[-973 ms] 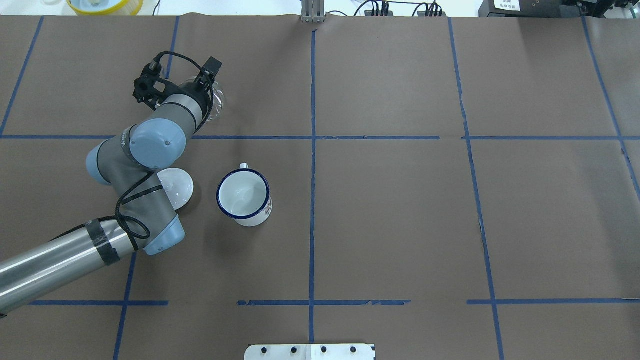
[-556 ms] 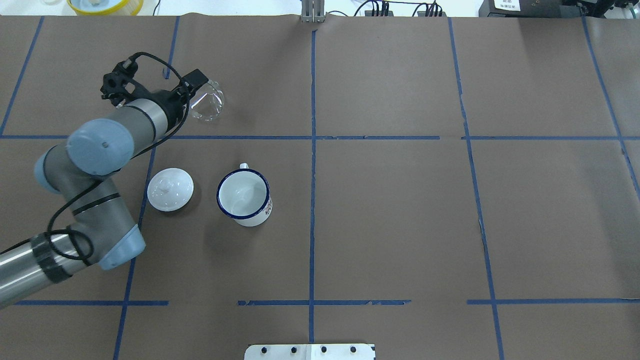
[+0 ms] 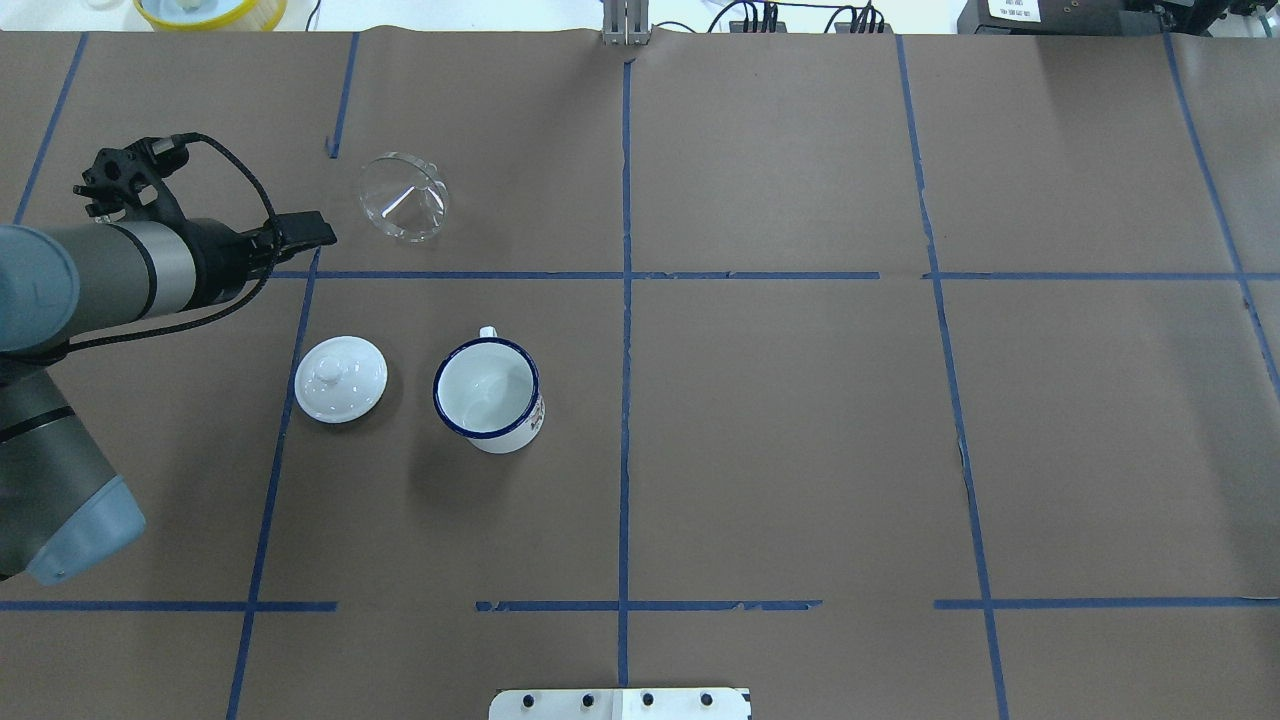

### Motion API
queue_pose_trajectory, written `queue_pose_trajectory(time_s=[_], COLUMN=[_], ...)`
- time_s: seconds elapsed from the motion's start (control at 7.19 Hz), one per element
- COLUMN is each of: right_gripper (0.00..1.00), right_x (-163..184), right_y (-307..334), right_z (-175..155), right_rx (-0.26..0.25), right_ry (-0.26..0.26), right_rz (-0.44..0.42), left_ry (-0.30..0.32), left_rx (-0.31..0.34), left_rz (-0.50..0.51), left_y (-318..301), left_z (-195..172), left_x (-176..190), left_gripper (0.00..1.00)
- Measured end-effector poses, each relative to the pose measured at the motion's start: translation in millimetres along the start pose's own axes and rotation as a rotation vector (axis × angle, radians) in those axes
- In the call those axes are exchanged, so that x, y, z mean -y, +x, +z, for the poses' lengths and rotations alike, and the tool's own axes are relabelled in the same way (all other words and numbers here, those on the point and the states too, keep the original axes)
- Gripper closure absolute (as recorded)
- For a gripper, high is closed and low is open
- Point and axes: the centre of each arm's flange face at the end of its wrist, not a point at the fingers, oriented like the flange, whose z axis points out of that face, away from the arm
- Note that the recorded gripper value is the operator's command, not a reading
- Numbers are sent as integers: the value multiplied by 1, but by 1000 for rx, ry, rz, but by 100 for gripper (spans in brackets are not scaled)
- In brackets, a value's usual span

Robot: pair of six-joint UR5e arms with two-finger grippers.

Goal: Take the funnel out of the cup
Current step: 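Move the left gripper over the round white lid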

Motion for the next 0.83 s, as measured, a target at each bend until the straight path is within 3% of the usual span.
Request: queue_pose_trajectory(time_s=[0.42, 0.83], right_gripper=[0, 0], right_x=[0, 0], right_y=[0, 0], right_z=[0, 0], right_rx=[0, 0], right_ry=[0, 0], right_rz=[0, 0], left_ry=[-162, -218], left_rx=[73, 190], left_rz=[157, 174], left_y=[1, 26], left_z=[10, 48], left_x=[-12, -10], left_gripper=[0, 0])
